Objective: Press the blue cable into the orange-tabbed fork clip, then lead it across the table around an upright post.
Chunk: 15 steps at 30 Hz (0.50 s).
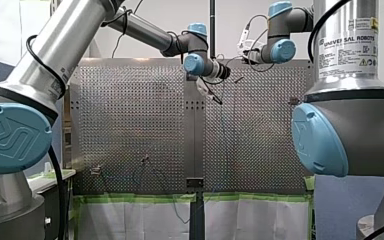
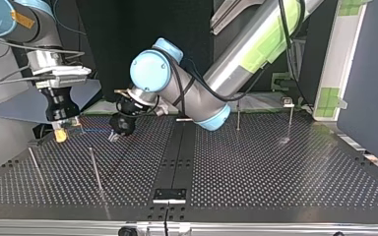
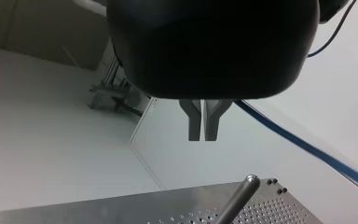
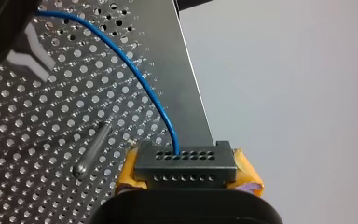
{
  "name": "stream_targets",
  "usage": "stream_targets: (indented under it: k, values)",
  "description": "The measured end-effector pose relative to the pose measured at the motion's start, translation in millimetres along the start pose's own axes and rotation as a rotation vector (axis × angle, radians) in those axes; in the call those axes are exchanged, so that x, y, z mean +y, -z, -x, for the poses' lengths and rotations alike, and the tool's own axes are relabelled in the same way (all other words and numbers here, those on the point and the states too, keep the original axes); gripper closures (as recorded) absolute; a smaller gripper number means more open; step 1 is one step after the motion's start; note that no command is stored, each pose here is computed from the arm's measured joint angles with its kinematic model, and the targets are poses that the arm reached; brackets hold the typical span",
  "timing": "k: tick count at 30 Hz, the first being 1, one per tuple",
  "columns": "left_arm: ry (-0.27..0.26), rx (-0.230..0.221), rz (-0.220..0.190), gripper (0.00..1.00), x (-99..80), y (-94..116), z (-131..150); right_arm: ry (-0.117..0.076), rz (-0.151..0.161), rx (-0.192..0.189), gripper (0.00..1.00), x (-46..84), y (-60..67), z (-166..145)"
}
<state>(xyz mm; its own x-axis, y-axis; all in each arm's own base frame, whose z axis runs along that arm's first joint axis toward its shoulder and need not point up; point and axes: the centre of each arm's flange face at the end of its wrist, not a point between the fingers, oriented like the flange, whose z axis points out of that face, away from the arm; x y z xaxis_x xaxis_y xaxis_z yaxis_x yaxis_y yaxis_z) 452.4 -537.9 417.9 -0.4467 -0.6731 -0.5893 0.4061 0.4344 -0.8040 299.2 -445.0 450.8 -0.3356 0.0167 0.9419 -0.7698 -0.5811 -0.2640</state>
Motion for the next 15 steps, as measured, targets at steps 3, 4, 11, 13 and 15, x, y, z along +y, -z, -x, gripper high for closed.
stream_targets:
  k: [3,4,11,13,15]
  values:
    - [-0.032,-0.016,0.003,1.00,-1.5,0.5,3.3,-0.002,0.006,0.002,1.00,3.5,-0.4,-0.4]
    - [-0.042,-0.022,0.007,1.00,-1.4,0.5,4.4,-0.003,0.008,0.003,1.00,4.5,-0.5,-0.4]
    - [-0.106,-0.072,0.046,1.00,3.3,0.2,11.8,-0.004,0.024,0.009,1.00,13.5,-2.9,-2.4]
    - [-0.123,-0.088,0.055,1.00,4.0,-0.1,13.7,-0.005,0.027,0.012,1.00,16.3,-4.2,-3.6]
    - [-0.141,-0.108,0.061,1.00,4.3,-0.8,15.8,-0.006,0.032,0.016,1.00,19.4,-5.8,-5.9]
